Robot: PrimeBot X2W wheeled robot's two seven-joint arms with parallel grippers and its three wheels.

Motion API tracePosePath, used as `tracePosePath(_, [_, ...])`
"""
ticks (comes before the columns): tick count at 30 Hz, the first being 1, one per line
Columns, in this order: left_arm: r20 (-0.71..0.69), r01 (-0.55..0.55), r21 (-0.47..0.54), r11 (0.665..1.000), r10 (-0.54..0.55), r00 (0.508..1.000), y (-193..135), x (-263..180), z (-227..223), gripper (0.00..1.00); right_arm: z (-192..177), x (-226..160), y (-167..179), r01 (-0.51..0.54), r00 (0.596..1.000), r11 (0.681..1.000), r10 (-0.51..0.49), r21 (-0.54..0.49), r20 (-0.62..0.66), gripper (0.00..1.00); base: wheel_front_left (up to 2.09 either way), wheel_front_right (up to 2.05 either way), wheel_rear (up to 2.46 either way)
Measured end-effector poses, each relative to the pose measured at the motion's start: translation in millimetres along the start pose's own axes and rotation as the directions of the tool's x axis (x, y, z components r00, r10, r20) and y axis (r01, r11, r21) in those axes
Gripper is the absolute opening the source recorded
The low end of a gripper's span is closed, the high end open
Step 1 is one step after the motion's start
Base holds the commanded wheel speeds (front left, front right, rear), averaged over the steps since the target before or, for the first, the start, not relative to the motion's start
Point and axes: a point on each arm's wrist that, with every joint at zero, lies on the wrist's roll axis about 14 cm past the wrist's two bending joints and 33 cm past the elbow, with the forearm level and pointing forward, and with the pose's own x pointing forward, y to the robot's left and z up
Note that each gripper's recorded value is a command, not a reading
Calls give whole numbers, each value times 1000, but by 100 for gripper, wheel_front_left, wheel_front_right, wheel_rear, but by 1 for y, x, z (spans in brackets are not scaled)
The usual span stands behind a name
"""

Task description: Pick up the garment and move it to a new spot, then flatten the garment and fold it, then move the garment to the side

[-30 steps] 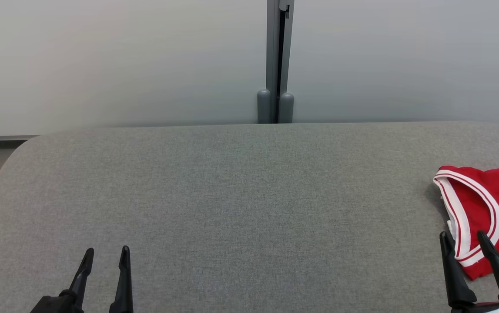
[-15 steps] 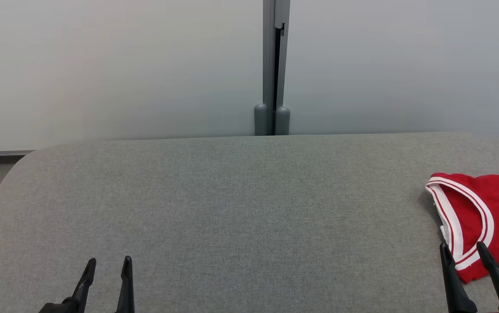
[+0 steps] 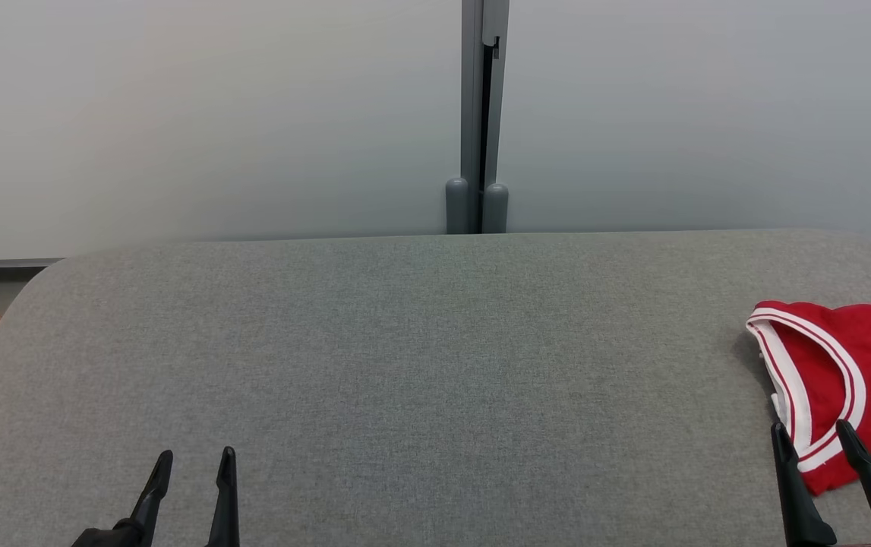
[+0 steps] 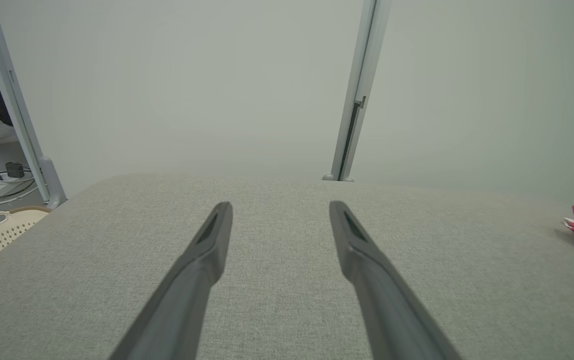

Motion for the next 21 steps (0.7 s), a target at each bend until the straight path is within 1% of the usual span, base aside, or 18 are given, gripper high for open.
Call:
tracePosePath(2, [-1, 1, 0, 1000, -1, 1000, 0, 0, 0, 100, 0, 0, -1, 1, 1000, 1000, -1, -3, 0, 100, 0, 0, 0])
tracePosePath(3, [-3, 1, -1, 1000, -1, 1000, -1, 0, -1, 0, 1, 1, -1, 1, 1000, 1000, -1, 0, 1, 0, 0, 0, 0])
tracePosePath(8, [-43, -5, -14, 1000, 5, 999, -2, -3, -14, 0, -13, -1, 0, 10, 999, 1000, -9, 27, -37, 0, 0, 0, 0])
tracePosePath(14, [-91, -29, -116, 993, 19, 996, 1, -2, -24, 0, -20, 0, -2, 25, 999, 990, -18, 137, -51, 0, 0, 0, 0])
tracePosePath(21, [-119, -54, -231, 972, 27, 993, 5, 5, -27, 0, -19, 7, -4, 36, 999, 964, -25, 263, -44, 0, 0, 0, 0])
